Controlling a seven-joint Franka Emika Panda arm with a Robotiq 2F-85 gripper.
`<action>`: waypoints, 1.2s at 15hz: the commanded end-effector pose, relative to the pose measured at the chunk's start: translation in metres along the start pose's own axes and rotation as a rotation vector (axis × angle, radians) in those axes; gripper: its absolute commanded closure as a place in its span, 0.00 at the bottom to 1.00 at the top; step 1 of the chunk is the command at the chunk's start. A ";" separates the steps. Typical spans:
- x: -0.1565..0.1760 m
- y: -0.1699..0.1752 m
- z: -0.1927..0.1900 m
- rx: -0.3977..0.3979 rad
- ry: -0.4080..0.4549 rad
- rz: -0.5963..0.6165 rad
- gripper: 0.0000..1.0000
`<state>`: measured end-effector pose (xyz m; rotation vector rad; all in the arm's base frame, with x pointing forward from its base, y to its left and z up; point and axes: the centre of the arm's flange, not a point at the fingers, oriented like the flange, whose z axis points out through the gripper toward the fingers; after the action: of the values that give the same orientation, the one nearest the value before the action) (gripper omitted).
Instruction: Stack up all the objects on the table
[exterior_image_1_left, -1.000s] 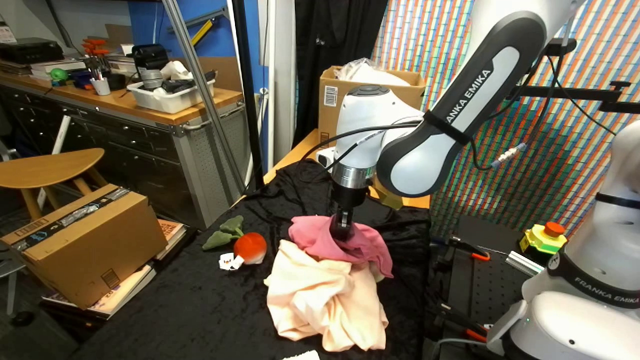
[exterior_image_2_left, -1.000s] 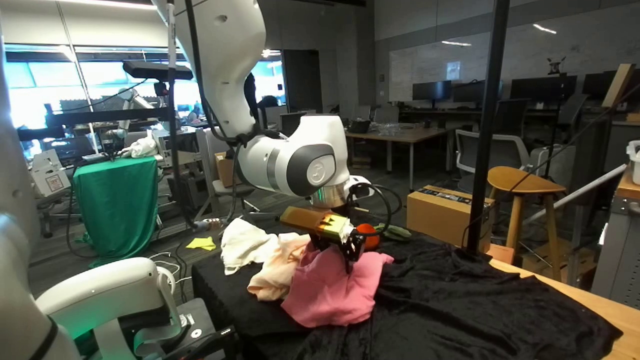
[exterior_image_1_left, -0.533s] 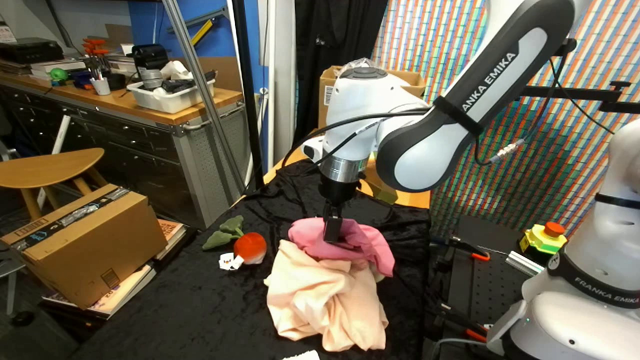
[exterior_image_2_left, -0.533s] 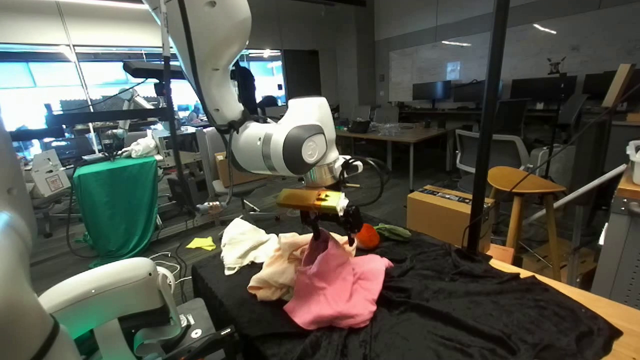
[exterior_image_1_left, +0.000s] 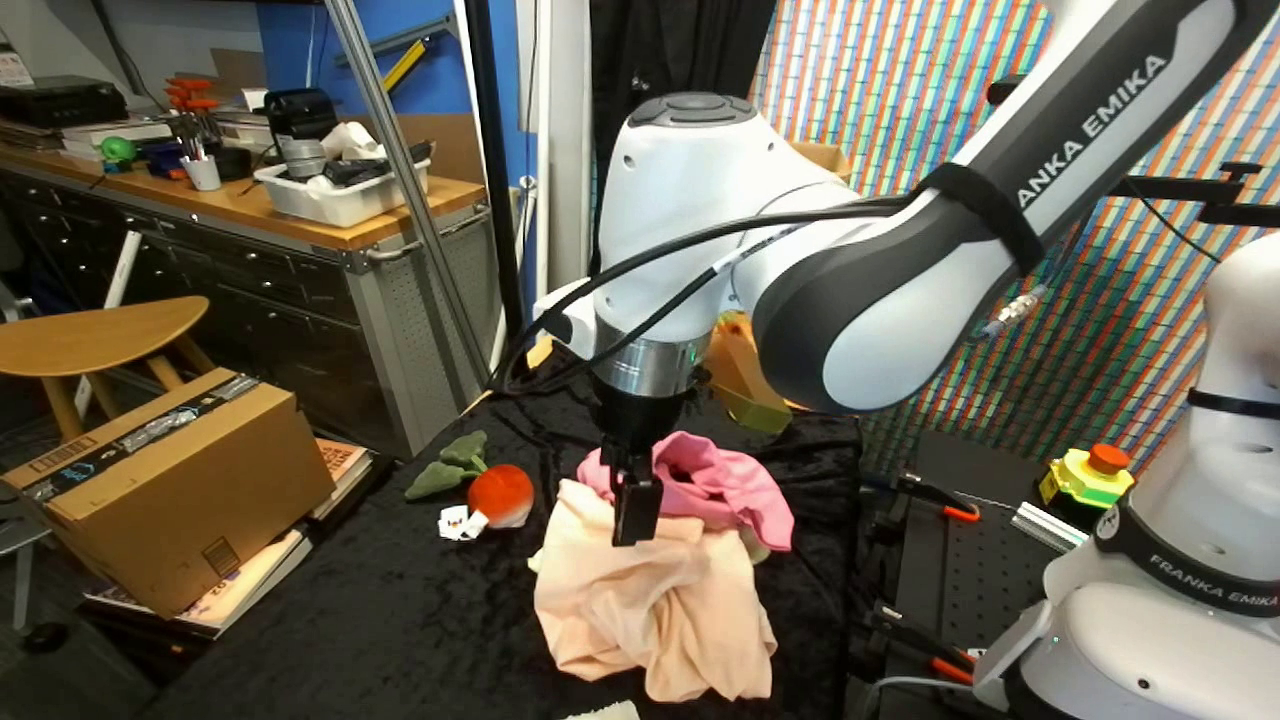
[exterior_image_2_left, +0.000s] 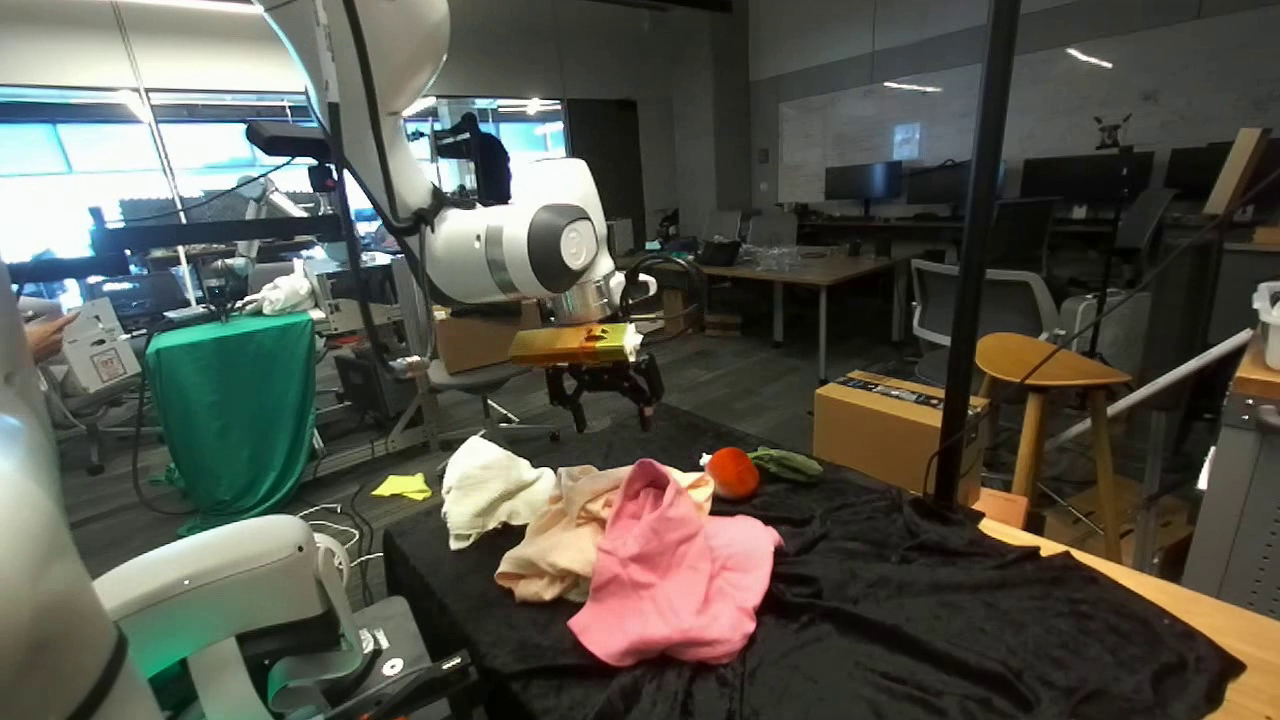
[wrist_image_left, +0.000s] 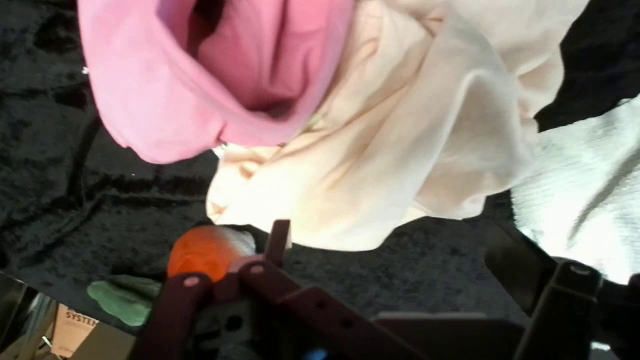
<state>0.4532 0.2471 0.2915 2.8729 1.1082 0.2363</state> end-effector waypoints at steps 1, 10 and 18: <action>0.025 -0.042 0.004 0.019 -0.026 -0.083 0.00; 0.044 -0.144 0.033 0.114 -0.041 -0.191 0.00; 0.061 -0.173 0.054 0.204 -0.077 -0.197 0.00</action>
<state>0.3819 0.3979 0.2310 2.8247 1.4703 0.0458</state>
